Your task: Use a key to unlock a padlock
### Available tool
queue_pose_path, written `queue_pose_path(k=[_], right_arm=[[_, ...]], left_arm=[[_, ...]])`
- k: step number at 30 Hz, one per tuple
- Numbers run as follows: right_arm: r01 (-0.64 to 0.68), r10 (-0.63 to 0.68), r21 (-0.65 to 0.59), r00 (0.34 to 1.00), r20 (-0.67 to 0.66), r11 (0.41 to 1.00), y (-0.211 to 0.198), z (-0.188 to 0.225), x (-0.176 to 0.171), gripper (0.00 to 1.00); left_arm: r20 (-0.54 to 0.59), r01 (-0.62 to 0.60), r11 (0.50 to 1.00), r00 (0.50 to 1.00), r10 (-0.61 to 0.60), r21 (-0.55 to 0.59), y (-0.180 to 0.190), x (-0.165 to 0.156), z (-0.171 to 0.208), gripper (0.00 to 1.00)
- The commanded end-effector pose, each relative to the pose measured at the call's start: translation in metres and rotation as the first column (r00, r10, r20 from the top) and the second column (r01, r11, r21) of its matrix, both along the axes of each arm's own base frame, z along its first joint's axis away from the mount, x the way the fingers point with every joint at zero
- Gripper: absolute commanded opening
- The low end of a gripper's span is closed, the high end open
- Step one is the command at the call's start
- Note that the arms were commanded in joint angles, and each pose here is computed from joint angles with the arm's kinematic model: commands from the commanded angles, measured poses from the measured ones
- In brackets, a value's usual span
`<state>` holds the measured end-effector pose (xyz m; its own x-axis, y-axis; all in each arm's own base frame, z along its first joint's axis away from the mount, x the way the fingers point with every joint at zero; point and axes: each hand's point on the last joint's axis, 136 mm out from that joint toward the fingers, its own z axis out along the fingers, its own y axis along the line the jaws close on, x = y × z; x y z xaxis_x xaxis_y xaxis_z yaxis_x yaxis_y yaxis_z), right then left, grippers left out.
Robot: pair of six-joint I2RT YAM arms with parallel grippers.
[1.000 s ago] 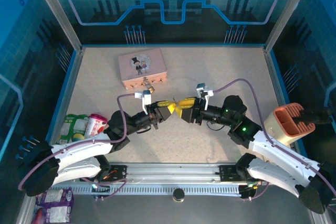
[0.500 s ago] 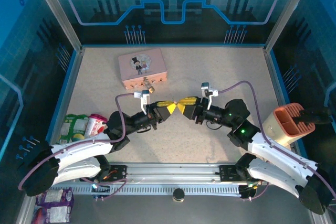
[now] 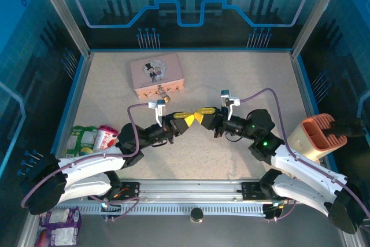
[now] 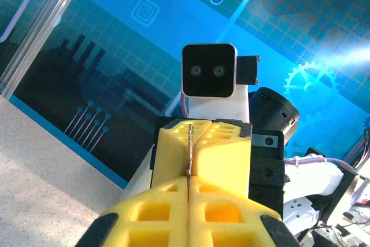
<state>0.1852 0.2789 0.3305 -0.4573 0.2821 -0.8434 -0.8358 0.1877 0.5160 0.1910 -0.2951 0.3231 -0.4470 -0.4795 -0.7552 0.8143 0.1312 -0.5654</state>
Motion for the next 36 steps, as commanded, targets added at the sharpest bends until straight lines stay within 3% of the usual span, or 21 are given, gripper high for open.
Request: queue_pose_path(k=[1,6,14,21,25,33,36], right_arm=[[-0.05,0.05,-0.014,0.999,0.007,0.999,0.008,-0.004,-0.01,0.01],[-0.023,0.023,-0.045,1.0,-0.002,0.999,0.009,-0.01,-0.008,0.0],[0.08,-0.088,-0.165,0.995,-0.043,0.983,0.003,-0.026,0.008,0.0],[0.083,-0.098,-0.226,0.994,-0.055,0.97,0.003,-0.035,0.009,0.0],[0.041,-0.055,-0.244,0.997,-0.051,0.969,0.007,-0.035,0.003,0.0],[-0.003,-0.003,-0.241,1.0,-0.025,0.971,0.017,-0.029,-0.008,0.0],[-0.008,0.002,-0.25,1.0,-0.026,0.968,0.02,-0.031,-0.008,0.0]], left_arm=[[0.025,0.008,0.998,1.0,-0.007,-0.064,0.001,-0.003,0.021,0.0],[-0.004,-0.034,0.998,0.999,0.034,-0.052,0.003,0.005,0.015,0.0],[-0.044,-0.148,0.987,0.988,0.151,0.064,0.009,0.021,-0.005,0.15],[-0.045,-0.233,0.964,0.97,0.241,0.131,0.027,0.027,-0.01,0.4],[-0.046,-0.239,0.959,0.968,0.249,0.149,0.032,0.026,-0.009,0.47],[-0.05,-0.163,0.963,0.983,0.177,0.215,0.017,0.021,-0.013,0.49],[-0.052,-0.144,0.967,0.986,0.158,0.21,0.014,0.02,-0.01,0.41]])
